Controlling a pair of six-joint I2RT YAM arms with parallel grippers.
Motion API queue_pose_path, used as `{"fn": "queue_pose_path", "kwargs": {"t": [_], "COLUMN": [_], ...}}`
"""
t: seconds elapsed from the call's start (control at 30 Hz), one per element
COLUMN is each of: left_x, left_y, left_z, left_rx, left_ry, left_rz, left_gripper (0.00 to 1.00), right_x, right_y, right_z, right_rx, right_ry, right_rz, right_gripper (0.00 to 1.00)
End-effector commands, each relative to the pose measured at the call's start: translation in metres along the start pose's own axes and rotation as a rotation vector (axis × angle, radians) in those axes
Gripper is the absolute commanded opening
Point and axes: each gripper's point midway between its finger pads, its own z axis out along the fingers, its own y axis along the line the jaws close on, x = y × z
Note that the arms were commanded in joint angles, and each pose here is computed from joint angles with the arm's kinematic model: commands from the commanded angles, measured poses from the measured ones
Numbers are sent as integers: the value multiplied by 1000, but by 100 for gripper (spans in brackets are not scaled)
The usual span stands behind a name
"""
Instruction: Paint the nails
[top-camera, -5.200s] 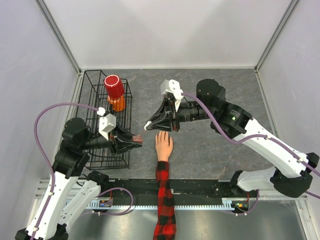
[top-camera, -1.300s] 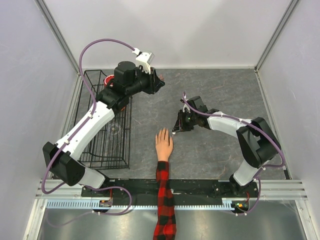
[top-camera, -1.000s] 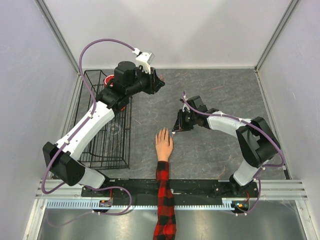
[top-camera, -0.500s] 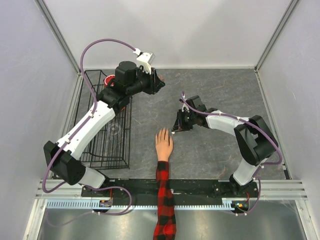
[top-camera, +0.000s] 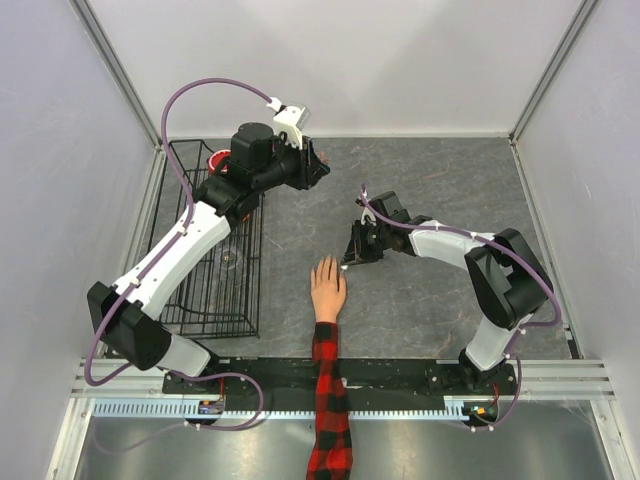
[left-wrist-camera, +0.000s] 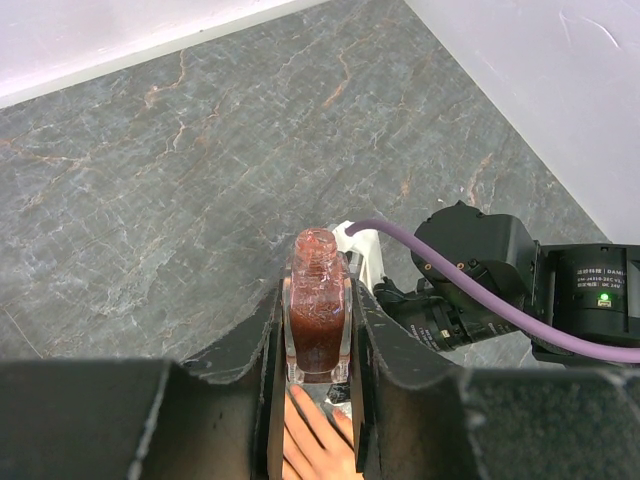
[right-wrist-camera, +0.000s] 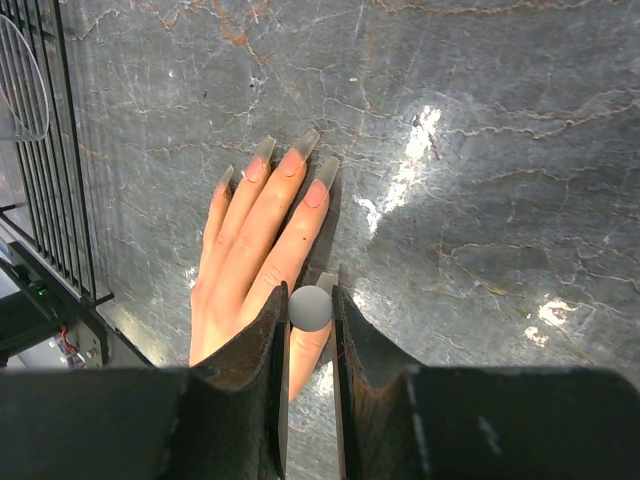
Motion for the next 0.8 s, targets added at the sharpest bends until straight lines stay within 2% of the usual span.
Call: {"fn": "queue_pose_path", "kwargs": {"t": [0.0, 0.77], "left_x": [-26, -26], "left_y": [-11, -10], "left_z": [-5, -6], "left_rx": [30, 25], "left_ry": [-69, -67], "left_rz": [18, 23], "left_gripper": [2, 2], "right_x": [-14, -17], "right_y": [13, 9], "right_z": [0, 5], "right_rx": [-33, -7], "right_ry": [-24, -23], "right_rz": [-29, -20], "right_gripper": [0, 0]}}
